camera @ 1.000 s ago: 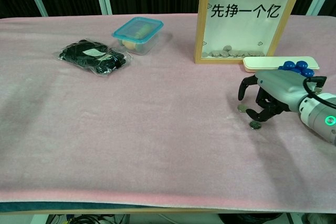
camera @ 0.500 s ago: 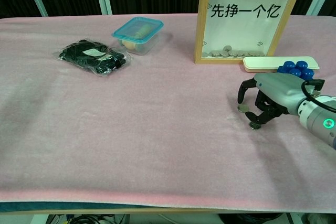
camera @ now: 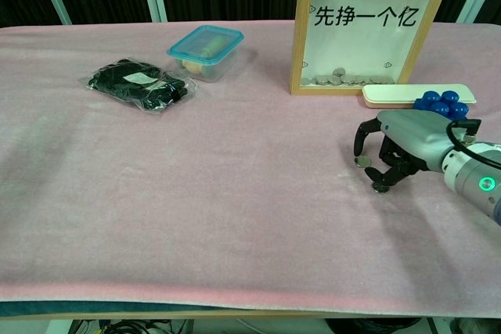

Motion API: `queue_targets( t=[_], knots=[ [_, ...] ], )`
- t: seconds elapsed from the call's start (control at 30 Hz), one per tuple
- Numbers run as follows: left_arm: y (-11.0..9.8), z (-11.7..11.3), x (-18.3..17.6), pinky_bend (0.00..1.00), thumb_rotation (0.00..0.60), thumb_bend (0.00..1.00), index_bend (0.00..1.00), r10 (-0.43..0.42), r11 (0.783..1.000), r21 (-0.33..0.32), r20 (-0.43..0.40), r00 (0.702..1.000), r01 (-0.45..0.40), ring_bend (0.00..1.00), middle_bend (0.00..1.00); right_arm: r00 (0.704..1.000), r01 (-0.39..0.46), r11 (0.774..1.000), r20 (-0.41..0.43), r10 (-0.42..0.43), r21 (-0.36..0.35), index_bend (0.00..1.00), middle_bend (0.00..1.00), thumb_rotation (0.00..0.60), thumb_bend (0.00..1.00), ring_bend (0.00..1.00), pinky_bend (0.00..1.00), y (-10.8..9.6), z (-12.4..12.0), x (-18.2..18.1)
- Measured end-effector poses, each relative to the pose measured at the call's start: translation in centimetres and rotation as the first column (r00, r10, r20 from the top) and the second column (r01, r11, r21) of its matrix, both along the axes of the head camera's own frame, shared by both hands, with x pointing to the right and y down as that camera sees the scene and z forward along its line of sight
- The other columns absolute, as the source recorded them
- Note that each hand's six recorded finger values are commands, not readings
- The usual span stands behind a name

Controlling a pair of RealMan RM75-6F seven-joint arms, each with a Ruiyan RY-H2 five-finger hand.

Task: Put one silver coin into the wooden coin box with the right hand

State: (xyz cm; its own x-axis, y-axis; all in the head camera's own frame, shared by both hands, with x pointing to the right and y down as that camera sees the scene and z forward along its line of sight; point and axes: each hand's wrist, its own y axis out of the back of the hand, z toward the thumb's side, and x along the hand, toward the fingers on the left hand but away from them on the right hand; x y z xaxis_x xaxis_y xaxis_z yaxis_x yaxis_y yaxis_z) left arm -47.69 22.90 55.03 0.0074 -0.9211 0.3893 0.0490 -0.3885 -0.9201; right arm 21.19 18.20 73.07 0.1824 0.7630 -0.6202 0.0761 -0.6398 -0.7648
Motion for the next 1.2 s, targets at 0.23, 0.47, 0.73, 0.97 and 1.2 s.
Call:
queue_targets(
  t=[0.23, 0.47, 0.73, 0.97, 1.2],
  knots=[
    [0.0, 0.0, 0.0, 0.0, 0.6, 0.4, 0.07, 0.0, 1.0, -0.001, 0.002, 1.0, 0.0, 0.03, 0.04, 1.0, -0.003, 1.0, -0.003, 0.003, -0.004, 0.42, 0.96, 0.6, 0.36, 1.0, 1.0, 0.0, 0.2, 0.1],
    [0.0, 0.0, -0.1, 0.0, 0.6, 0.4, 0.07, -0.001, 1.0, -0.001, 0.004, 1.0, 0.001, 0.03, 0.04, 1.0, -0.005, 1.0, -0.007, 0.005, -0.009, 0.42, 0.96, 0.6, 0.36, 1.0, 1.0, 0.0, 0.4, 0.2],
    [0.0, 0.0, -0.1, 0.0, 0.6, 0.4, 0.07, 0.0, 1.0, -0.001, 0.004, 1.0, 0.0, 0.03, 0.04, 1.0, -0.003, 1.0, -0.008, 0.002, -0.015, 0.43, 0.96, 0.6, 0.36, 1.0, 1.0, 0.0, 0.6, 0.1],
    [0.0, 0.0, 0.0, 0.0, 0.6, 0.4, 0.07, 0.0, 1.0, -0.001, 0.004, 1.0, 0.0, 0.03, 0.04, 1.0, -0.003, 1.0, -0.011, 0.003, -0.019, 0.44, 0.96, 0.6, 0.36, 1.0, 1.0, -0.1, 1.0, 0.0],
    [0.0, 0.0, -0.1, 0.0, 0.6, 0.4, 0.07, 0.0, 1.0, -0.001, 0.005, 1.0, 0.0, 0.03, 0.04, 1.0, -0.014, 1.0, -0.004, 0.014, -0.015, 0.5, 0.96, 0.6, 0.36, 1.0, 1.0, -0.5, 1.1, 0.0]
  ],
)
